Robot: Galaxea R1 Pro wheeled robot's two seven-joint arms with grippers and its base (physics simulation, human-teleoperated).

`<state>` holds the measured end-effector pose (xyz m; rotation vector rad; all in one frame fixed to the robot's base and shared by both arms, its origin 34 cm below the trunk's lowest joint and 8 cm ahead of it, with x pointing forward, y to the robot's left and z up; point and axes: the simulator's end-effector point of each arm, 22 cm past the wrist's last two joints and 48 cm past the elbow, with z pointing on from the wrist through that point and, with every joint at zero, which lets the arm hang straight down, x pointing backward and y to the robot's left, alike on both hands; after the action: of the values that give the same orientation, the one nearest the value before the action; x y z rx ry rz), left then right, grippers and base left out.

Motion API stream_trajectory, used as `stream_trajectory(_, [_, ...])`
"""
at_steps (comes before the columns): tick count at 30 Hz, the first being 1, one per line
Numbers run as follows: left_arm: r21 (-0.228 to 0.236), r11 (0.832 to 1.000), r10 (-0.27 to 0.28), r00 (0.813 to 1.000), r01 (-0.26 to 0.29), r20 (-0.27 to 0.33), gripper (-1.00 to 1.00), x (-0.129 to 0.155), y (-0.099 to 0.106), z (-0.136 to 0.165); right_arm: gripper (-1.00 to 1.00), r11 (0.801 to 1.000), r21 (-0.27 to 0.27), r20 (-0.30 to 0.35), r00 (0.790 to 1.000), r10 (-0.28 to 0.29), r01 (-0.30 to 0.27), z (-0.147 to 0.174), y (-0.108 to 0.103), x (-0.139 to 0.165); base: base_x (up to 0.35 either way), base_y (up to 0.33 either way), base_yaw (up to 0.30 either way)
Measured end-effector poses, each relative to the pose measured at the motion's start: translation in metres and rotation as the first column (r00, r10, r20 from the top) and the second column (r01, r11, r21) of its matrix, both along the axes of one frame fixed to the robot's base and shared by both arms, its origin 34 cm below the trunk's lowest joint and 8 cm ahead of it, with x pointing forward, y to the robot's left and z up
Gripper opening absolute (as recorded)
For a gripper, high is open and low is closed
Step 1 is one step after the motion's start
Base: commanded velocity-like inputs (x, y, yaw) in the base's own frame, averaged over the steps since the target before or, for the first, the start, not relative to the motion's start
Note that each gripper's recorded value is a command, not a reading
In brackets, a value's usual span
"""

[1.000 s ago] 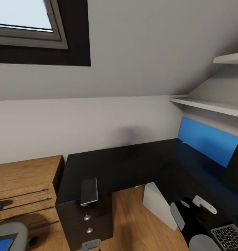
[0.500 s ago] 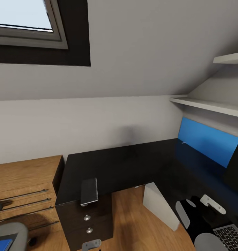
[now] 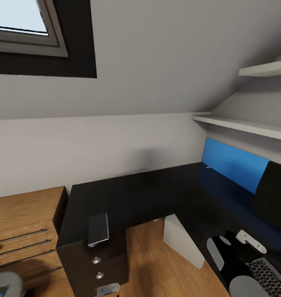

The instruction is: In the bedroom, organize the workspace by keeping the computer under the desk, ensuring the monitor is on the desk, placing the keyboard on the desk next to the monitor, placing the mouse on the desk next to the keyboard, moving the folder from the swivel chair onto the desk next to the mouse, stacking the notebook on top of the folder with the pen on top of the notebook, and positioning the swivel chair next to the desk.

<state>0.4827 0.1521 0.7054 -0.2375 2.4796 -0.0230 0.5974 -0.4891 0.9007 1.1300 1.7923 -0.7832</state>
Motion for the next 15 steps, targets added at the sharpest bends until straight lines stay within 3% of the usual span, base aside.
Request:
stream_trajectory(6, [-0.005, 1.000, 0.015, 0.999, -0.015, 0.030, 1.00, 0.0049, 0.0012, 0.0043, -1.00, 1.000, 0.002, -0.001, 1.000, 0.002, -0.002, -0.0008, 0.0011, -0.0001, 0.220, 0.148, -0.213])
stream_trajectory(15, [-0.006, 1.000, 0.016, 0.999, -0.015, 0.036, 1.00, 0.0058, 0.0007, 0.0049, -1.00, 1.000, 0.007, 0.000, 1.000, 0.016, -0.016, -0.0022, 0.0028, 0.0030, 0.042, 0.018, -0.020])
